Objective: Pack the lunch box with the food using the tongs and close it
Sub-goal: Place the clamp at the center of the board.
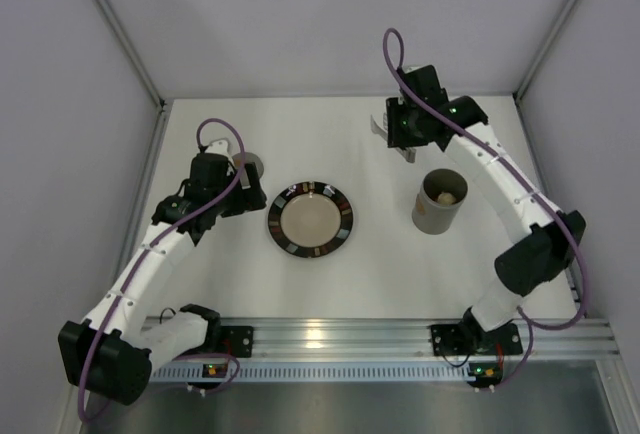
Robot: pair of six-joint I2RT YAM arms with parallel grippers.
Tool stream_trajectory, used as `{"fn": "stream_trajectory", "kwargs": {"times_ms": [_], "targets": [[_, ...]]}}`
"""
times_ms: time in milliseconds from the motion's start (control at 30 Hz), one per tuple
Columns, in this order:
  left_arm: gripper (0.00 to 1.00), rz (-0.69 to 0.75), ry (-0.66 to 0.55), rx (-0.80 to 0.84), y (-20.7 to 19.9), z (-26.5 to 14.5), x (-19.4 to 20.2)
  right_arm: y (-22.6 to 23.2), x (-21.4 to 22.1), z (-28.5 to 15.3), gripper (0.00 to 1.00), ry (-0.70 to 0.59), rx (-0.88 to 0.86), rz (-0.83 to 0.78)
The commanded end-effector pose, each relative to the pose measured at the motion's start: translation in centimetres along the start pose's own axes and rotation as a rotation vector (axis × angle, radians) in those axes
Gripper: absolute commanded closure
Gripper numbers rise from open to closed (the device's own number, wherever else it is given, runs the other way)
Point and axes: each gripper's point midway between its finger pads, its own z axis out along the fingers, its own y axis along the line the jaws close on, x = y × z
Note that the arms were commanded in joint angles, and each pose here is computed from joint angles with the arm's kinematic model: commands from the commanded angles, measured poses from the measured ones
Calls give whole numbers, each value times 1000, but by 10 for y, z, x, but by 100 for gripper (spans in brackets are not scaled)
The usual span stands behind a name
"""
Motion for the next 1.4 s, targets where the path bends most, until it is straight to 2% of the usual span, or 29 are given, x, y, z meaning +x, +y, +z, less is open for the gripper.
{"fn": "stream_trajectory", "kwargs": {"times_ms": [0, 33, 233, 400, 533, 967, 1367], "targets": [[1, 8, -64, -5, 1, -1, -16, 3, -47, 31, 61, -144, -78, 69], [1, 8, -63, -11, 1, 0, -15, -3, -44, 52, 60, -117, -67, 82], [1, 4, -60, -26, 4, 2, -15, -5, -41, 119, 59, -87, -81, 104], [1, 5, -63, -31, 4, 3, -16, -1, -23, 164, 56, -23, -81, 118], [1, 7, -65, -40, 6, 2, -16, -2, -4, 182, 51, 10, -70, 133], [1, 4, -59, -31, 5, 1, -14, -6, 26, 196, 38, 78, -14, 123], [1, 5, -66, -24, 5, -2, -14, 0, 41, 197, 34, 109, -7, 100]]}}
